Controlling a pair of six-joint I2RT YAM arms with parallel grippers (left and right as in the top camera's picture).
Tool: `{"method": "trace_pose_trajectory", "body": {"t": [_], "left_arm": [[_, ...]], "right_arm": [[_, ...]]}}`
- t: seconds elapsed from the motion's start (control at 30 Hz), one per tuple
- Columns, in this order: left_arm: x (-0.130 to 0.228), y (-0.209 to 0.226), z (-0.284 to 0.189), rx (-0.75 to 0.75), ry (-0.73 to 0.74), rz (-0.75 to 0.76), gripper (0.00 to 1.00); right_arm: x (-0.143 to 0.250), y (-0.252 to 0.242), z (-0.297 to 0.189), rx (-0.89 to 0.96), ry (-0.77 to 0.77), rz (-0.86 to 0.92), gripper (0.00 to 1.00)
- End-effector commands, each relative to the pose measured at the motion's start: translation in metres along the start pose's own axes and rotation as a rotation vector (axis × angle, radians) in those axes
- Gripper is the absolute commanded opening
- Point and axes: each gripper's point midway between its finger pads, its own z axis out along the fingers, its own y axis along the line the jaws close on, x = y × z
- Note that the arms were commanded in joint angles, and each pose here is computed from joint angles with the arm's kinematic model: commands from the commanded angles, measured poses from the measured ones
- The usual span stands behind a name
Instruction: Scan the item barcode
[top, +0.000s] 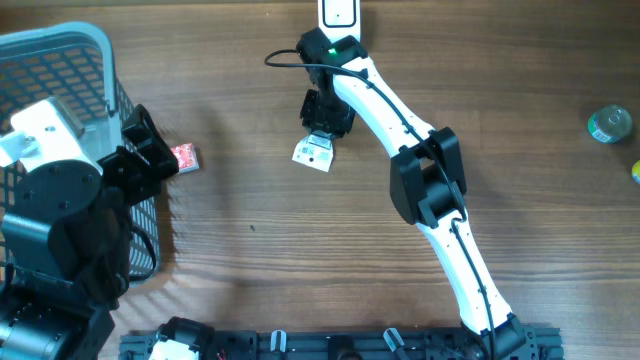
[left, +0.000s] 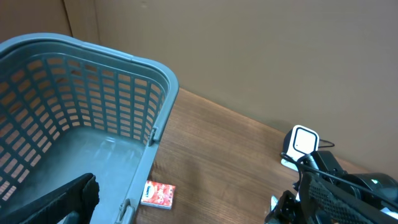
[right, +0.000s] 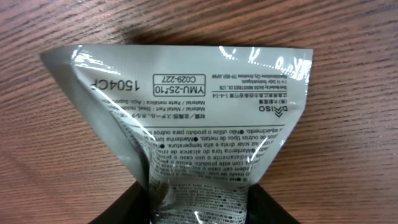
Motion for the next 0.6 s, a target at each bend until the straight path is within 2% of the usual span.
{"method": "trace_pose_trajectory", "body": {"t": [0.0, 0.4, 0.57], "left_arm": [[-0.0030, -0.0009, -0.0025, 0.011, -0.004, -0.020, 1.00], [-0.0028, -0.0009, -0.0024, 0.011, -0.004, -0.020, 1.00], [-0.0030, -0.0009, -0.0025, 0.011, -0.004, -0.020, 1.00]], "right_arm": [[-0.0021, -0.0159, 0.0280, 0.078, 0.012, -0.016, 0.36], [-0.0004, -0.0184, 0.0276, 0.086, 0.021, -0.040, 0.20], [0.0004, -0.0201, 0.0269, 0.091, 0.027, -0.054, 0.19]]}}
